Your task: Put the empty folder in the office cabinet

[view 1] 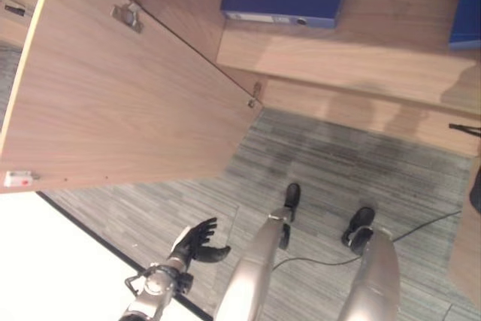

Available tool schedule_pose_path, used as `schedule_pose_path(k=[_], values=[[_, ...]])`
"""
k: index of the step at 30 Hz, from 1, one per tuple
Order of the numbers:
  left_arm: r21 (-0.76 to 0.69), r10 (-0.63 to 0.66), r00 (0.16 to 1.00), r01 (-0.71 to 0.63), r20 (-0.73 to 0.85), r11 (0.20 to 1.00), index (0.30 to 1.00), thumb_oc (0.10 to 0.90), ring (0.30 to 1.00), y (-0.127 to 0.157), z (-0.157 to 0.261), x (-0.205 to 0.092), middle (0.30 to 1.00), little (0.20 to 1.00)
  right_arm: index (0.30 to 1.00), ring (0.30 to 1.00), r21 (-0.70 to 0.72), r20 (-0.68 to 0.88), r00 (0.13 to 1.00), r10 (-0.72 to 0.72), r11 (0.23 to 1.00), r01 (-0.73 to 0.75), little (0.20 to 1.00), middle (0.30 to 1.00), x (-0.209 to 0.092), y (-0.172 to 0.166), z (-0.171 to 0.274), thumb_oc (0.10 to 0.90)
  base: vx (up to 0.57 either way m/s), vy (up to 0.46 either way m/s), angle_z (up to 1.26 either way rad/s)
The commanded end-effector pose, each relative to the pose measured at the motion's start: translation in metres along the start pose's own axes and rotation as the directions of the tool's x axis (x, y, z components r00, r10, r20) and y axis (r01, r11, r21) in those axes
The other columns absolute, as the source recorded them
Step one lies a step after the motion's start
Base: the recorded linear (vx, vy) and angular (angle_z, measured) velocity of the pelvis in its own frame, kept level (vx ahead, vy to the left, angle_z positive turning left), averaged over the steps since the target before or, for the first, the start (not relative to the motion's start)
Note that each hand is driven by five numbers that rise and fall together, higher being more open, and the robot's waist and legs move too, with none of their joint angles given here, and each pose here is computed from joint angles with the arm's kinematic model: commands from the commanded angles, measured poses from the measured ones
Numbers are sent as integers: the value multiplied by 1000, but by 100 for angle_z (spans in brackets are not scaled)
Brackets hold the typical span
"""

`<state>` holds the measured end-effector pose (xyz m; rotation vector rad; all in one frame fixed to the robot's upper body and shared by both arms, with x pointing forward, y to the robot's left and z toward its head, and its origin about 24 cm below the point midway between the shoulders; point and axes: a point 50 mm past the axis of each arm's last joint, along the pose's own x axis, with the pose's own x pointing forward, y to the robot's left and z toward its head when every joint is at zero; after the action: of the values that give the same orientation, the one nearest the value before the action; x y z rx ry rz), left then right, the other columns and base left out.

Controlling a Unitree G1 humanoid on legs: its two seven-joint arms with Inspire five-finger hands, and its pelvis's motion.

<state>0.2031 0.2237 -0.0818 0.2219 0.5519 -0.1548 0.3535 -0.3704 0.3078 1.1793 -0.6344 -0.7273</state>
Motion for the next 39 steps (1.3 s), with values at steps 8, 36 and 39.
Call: schedule_pose_path(k=[8, 36, 39], values=[[49, 110, 979, -103, -170, 993, 900, 800, 900, 31, -43, -27, 900, 900, 900, 900, 29, 163, 961, 225, 972, -233, 900, 900, -12, 73, 45, 800, 6, -9, 0], [117, 135, 956, -107, -260, 987, 900, 800, 900, 6, -58, -19, 900, 900, 900, 900, -244, 34, 969, -243, 939, 244, 900, 900, -5, 23, 11, 800, -29, 6, 2], [103, 120, 959, -97, -256, 990, 900, 800, 900, 0, -57, -17, 900, 900, 900, 900, -256, 2, 966, -259, 934, 251, 900, 900, -7, 14, -5, 800, -1, 10, -8]])
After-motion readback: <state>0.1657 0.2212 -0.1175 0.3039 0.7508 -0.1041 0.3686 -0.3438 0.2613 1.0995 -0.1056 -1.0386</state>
